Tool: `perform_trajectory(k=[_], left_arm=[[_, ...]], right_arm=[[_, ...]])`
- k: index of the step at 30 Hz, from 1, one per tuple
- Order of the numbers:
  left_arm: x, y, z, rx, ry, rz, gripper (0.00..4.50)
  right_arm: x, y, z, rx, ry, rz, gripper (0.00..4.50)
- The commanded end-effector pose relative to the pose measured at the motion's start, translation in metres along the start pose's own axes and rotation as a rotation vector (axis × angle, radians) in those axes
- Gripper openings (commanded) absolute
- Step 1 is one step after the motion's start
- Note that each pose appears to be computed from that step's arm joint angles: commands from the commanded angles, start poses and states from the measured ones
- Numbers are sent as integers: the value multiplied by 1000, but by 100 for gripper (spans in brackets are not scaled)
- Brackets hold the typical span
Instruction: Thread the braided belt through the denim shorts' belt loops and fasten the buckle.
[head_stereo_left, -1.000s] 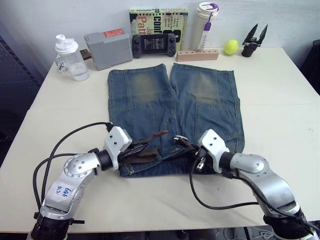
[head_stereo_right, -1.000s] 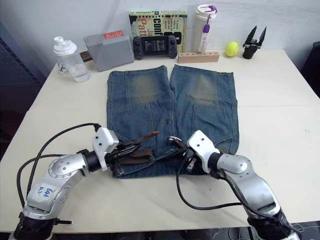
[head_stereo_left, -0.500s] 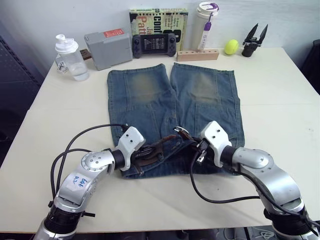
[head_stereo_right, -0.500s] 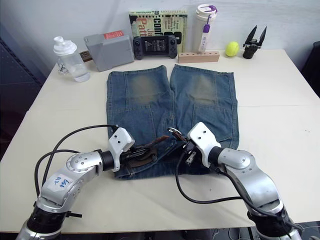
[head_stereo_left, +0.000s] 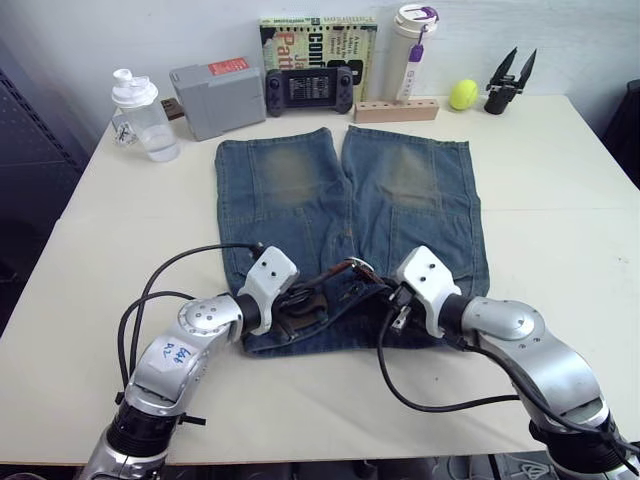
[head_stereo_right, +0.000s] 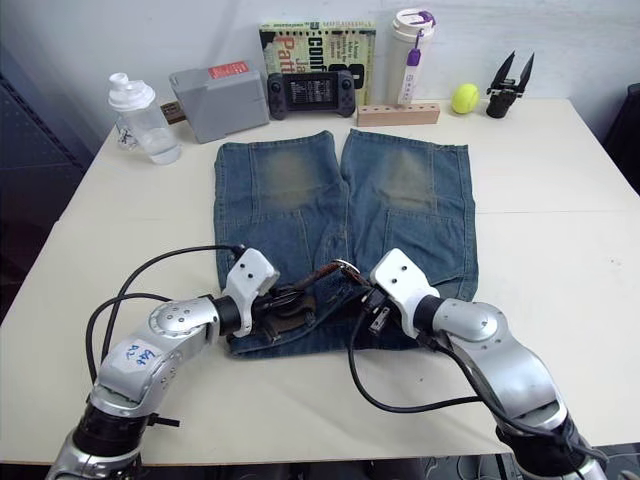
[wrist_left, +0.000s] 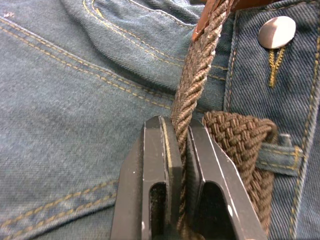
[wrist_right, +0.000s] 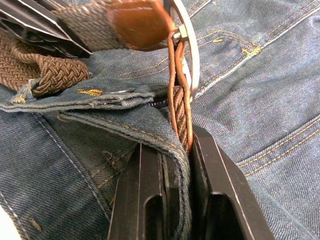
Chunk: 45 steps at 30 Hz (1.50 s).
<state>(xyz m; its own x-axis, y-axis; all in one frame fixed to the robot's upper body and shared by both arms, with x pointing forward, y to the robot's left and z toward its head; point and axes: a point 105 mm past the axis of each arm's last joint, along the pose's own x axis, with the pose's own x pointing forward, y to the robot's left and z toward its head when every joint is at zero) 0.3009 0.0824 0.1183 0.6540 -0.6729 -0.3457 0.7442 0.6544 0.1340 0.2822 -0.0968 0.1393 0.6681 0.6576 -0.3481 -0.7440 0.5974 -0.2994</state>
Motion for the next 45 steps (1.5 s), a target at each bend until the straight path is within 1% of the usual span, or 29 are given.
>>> perform_trajectory(k=[1, 6, 8, 9, 14, 18, 21, 24, 26, 27, 29, 30, 31, 32, 33, 34, 38, 40, 43, 45], left_arm=[[5, -4, 4, 9, -7, -6, 0], [8, -7, 7, 7, -12, -11, 0], [11, -10, 13, 0, -35, -19, 0], [13, -13, 16, 0, -51, -31, 0], [18, -37, 43, -34, -208, -132, 0], [19, -43, 51, -38, -277, -146, 0], [20, -43, 48, -23, -278, -144, 0], [20, -41, 44, -17, -273, -139, 0], [21, -41, 43, -13, -270, -141, 0], [21, -42, 42, -10, -269, -143, 0], [21, -43, 42, -5, -268, -149, 0], [22, -43, 41, -2, -267, -151, 0], [22, -44, 41, -1, -267, -152, 0], [22, -44, 40, 0, -266, -153, 0], [23, -44, 39, 3, -264, -153, 0], [23, -44, 39, 4, -263, -153, 0], [24, -45, 38, 9, -258, -155, 0], [24, -45, 37, 17, -256, -153, 0], [25, -45, 37, 41, -251, -151, 0], [26, -45, 37, 55, -247, -148, 0]], right_arm=[[-1, 12, 19, -84, -60, 39, 3], [4, 17, 21, -142, -46, 47, 3], [6, 18, 18, -183, -18, 53, 3], [7, 19, 15, -201, -1, 58, 3], [11, 29, 5, -217, 51, 107, 3], [11, 38, -2, -238, 86, 163, 3], [9, 38, -6, -268, 102, 173, 3], [7, 32, -3, -285, 81, 149, 3], [3, 23, 10, -254, 19, 112, 104], [-2, 20, 15, -222, -6, 116, 145], [-13, 14, 23, -183, -32, 133, 230], [-19, 8, 27, -180, -39, 134, 279], [-26, 1, 30, -178, -46, 132, 337], [-32, -4, 34, -175, -52, 133, 376], [-39, -10, 40, -172, -61, 137, 434], [-44, -15, 46, -162, -77, 148, 444], [-56, -24, 69, -146, -143, 185, 444], [-49, -30, 71, -288, -117, 154, 444], [-33, -35, 58, -562, -25, 138, 444], [-23, -36, 52, -694, -2, 138, 444]])
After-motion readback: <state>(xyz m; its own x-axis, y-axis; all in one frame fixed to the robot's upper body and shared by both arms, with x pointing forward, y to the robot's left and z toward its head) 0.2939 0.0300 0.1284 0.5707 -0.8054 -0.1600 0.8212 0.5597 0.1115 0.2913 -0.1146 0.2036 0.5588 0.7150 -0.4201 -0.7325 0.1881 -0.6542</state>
